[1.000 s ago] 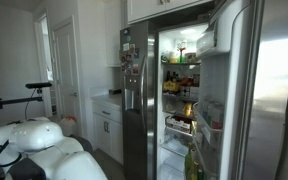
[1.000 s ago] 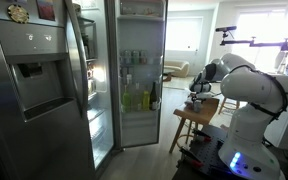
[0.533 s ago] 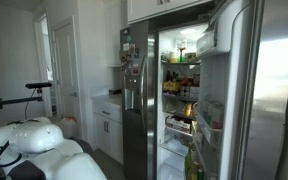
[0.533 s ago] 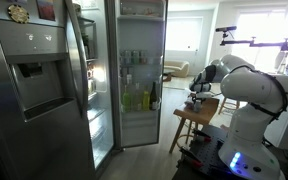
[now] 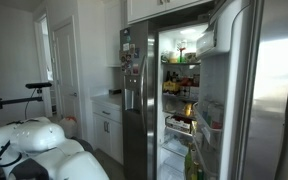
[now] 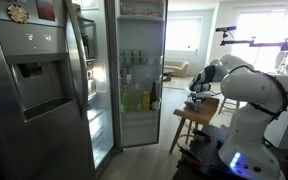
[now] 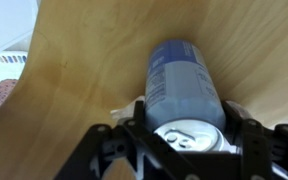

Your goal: Pick up the blue can from the stool and put it in the fridge

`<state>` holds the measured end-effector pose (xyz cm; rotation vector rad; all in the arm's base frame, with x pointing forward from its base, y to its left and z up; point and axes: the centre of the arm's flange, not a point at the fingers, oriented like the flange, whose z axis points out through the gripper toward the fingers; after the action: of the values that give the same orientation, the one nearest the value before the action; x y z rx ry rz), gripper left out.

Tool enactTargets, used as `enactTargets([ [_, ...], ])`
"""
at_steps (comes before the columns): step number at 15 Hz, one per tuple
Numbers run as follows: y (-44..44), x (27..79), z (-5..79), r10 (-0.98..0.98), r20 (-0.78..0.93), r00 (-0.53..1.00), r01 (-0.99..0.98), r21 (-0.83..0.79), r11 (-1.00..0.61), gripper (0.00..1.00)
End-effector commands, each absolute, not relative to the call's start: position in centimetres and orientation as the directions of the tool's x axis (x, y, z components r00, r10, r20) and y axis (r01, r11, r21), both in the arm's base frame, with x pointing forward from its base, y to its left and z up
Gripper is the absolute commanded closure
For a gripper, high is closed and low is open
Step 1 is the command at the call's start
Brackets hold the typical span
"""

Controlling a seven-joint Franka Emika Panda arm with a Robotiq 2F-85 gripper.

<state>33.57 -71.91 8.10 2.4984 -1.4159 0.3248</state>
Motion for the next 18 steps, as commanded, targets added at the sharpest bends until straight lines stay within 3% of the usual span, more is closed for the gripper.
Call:
enactTargets([
  [1, -69.1, 33.6, 11.4, -0.802, 0.347, 0.487, -0.872, 0.143, -0.468, 0.53],
  [18, -56.9, 34.2, 19.6, -0.693, 0.499, 0.521, -0.851, 0.237, -0.469, 0.53],
])
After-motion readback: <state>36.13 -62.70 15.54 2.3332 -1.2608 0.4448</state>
